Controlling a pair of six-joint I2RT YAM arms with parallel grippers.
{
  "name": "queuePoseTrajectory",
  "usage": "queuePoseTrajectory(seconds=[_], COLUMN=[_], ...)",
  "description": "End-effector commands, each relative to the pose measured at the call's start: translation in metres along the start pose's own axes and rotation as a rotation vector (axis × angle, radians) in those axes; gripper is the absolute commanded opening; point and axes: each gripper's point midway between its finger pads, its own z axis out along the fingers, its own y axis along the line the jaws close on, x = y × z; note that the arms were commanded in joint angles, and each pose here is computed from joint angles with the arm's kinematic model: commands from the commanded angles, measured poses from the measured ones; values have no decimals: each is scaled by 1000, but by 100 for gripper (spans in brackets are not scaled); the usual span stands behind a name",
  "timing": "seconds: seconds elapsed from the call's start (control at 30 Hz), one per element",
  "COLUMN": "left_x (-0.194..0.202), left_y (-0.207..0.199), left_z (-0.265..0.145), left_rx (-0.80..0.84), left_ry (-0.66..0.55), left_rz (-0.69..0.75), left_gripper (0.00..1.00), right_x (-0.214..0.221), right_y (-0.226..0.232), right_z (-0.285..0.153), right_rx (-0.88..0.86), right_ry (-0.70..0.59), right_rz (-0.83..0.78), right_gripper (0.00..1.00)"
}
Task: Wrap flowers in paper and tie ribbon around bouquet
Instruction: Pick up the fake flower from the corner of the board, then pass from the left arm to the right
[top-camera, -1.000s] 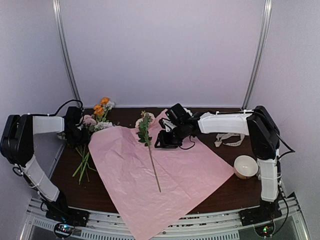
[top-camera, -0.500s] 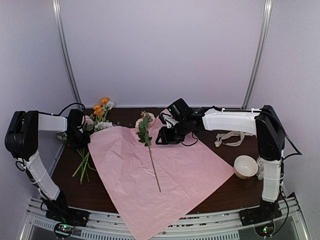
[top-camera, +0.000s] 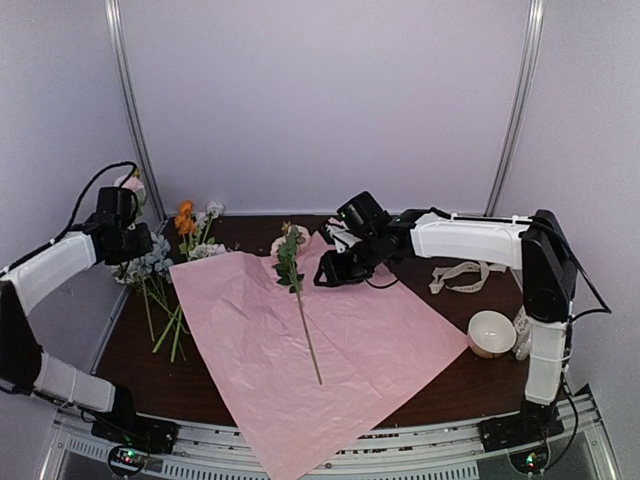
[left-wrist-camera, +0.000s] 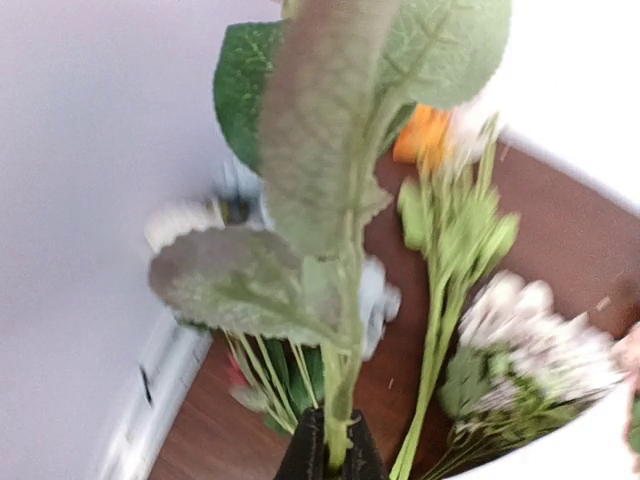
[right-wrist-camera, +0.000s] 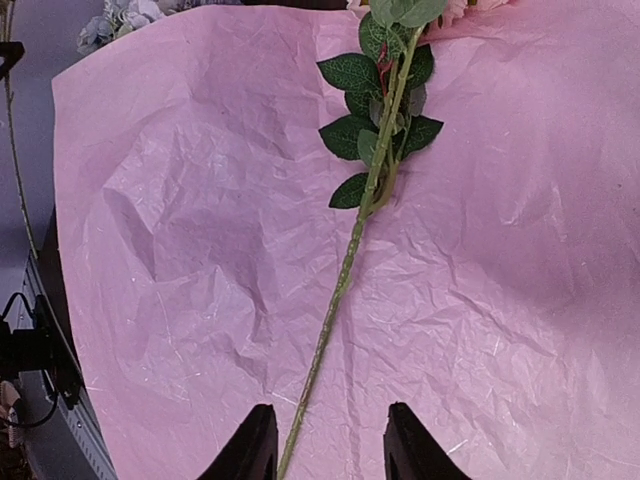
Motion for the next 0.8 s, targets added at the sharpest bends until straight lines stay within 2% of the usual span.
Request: queuePoseTrajectory(seconds=[0.0,0.1,0.17,0.3,0.43,0.57,0.7,0.77], left_x=[-74,-98,-103,-93,-72,-60,-49,-41], left_y=[2,-12,-30,-89,-164,-219,-261,-276], left_z=[-93,-166,-199,-231,-268,-310,-331,-333], left_rx=[65,248,390,712,1069,1317,1524,1567], left_ry=[-436,-713,-779,-740,-696,-682,-607,-575], left_rz=[36,42,57,70,72,71,36,37], left_gripper=[0,0,0,0,0,0,0,0], right_x=[-22,-31,-40,-57,-70,-73,-79,-79], right_y=[15,24,33,71,124,166,183,189], right_z=[-28,-37,-46,-69,-107,-137,-148,-148], right_rx=[-28,-67,-103,-255,-427,-592,-658,-684], right_ry=[-87,-127,-163,-238,-373,-475,-536,-536], right_rz=[-73,-103,-115,-173,-272,-314,-316,-325], right_gripper=[38,38,39,39,42,48,56,68])
